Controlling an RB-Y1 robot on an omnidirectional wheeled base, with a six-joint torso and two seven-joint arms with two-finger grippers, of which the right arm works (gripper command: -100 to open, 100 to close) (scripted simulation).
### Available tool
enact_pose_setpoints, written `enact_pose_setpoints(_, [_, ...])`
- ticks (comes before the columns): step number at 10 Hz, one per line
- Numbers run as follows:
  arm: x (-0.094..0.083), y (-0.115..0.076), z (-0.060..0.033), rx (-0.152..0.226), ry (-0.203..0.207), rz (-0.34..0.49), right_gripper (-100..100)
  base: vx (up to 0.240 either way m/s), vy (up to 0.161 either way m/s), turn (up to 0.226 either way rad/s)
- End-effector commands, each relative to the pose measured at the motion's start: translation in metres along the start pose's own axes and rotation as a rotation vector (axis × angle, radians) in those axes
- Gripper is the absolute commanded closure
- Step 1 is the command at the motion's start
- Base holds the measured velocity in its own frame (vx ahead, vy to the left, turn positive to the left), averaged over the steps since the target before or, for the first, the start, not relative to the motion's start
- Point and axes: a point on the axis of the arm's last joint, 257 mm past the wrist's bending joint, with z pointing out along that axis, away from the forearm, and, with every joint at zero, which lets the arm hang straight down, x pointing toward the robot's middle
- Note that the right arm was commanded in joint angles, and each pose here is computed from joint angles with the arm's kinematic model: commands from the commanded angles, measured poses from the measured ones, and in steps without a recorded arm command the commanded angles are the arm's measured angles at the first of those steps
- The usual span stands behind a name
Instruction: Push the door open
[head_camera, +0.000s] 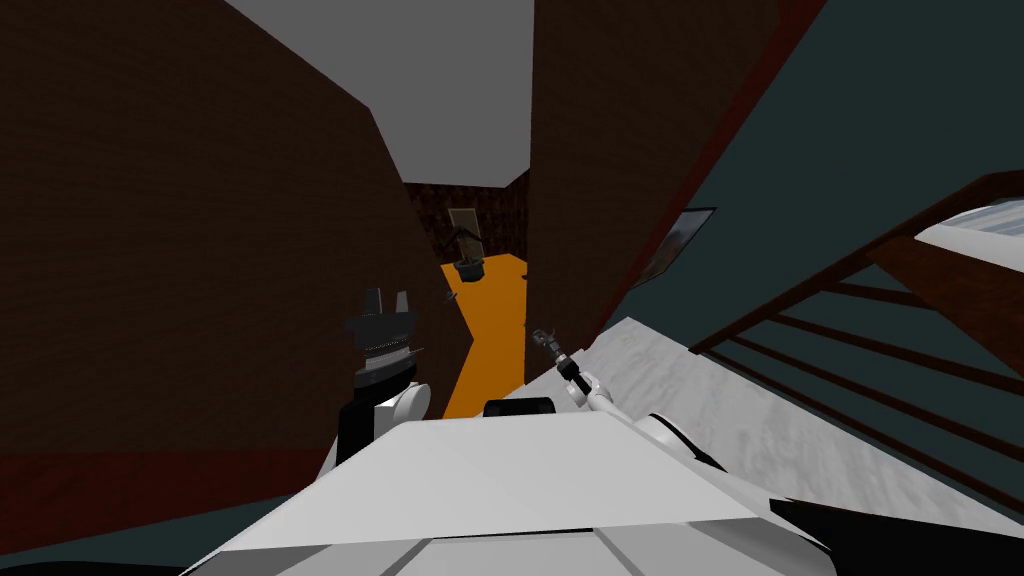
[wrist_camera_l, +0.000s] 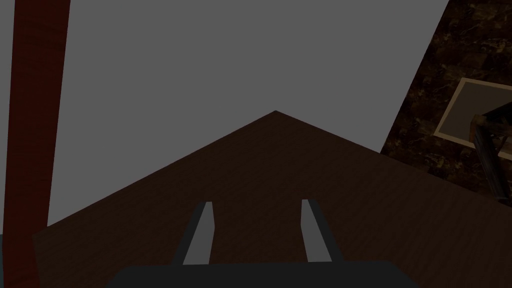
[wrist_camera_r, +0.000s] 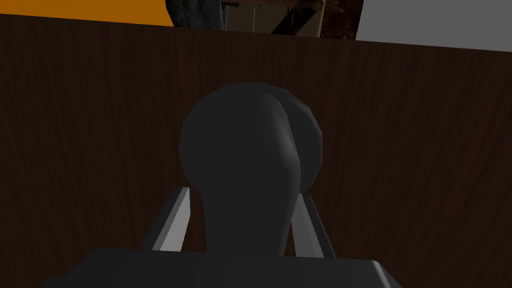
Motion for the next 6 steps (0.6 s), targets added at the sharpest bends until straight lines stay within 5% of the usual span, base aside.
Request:
enact_pose_setpoints(1, [-0.0001,-0.0003,-0.0004,0.000,0.000,0.000,100,-0.032,-0.014,0.003])
enact_pose_setpoints(6, [-0.0037,0.0028,0.0035,-0.006,-0.016,-0.005,100,0.015,0.005,-0.006])
